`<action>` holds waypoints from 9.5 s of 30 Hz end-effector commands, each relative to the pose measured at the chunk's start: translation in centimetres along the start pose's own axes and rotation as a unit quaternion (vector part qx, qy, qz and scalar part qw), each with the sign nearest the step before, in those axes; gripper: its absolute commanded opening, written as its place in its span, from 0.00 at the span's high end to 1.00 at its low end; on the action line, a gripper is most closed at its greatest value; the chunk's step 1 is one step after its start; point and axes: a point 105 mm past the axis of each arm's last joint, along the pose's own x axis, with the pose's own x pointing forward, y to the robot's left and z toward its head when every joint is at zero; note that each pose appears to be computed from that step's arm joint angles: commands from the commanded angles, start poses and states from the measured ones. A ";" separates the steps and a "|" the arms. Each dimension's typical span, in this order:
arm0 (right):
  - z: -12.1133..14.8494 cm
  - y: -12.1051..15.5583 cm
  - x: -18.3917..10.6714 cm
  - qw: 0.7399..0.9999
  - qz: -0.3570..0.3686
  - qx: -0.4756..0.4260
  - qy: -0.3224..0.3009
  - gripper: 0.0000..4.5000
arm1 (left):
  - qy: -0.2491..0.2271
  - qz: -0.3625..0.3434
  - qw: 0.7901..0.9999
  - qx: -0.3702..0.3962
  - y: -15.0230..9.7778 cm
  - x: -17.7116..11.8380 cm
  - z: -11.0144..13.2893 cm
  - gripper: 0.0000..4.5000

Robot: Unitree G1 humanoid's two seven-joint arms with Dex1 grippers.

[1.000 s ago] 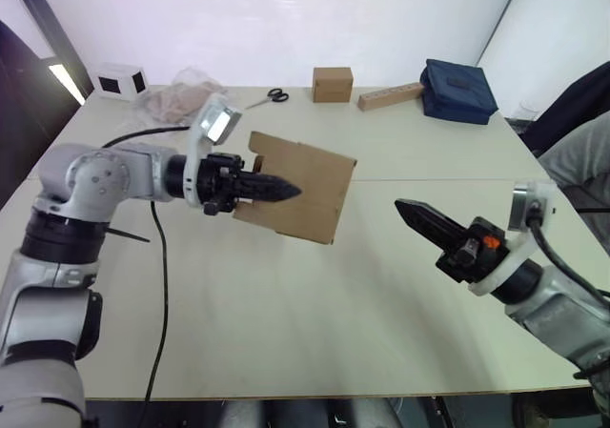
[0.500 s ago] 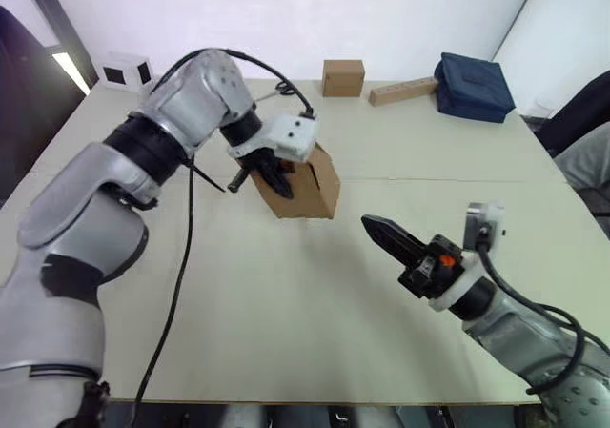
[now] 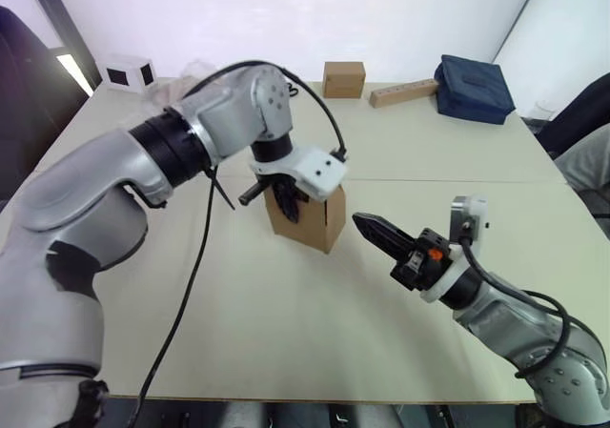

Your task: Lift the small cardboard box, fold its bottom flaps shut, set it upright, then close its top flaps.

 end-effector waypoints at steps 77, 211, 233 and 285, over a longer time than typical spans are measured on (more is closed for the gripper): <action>-9.2 -3.1 1.2 0.963 -0.060 -0.112 0.237 1.00 | -0.344 0.224 0.846 -0.340 -8.6 10.9 -9.8 0.99; -6.8 1.2 3.3 0.937 0.165 -0.185 0.245 1.00 | -0.515 0.122 0.806 -0.267 -1.3 7.8 -4.9 0.99; -7.7 -0.3 3.2 0.938 0.144 -0.184 0.257 1.00 | -0.490 0.211 0.794 -0.293 -3.0 4.1 -8.5 0.99; -1.4 -4.4 10.3 0.947 0.127 -0.232 0.185 1.00 | -0.502 0.143 0.786 -0.332 -9.3 7.2 -4.3 0.99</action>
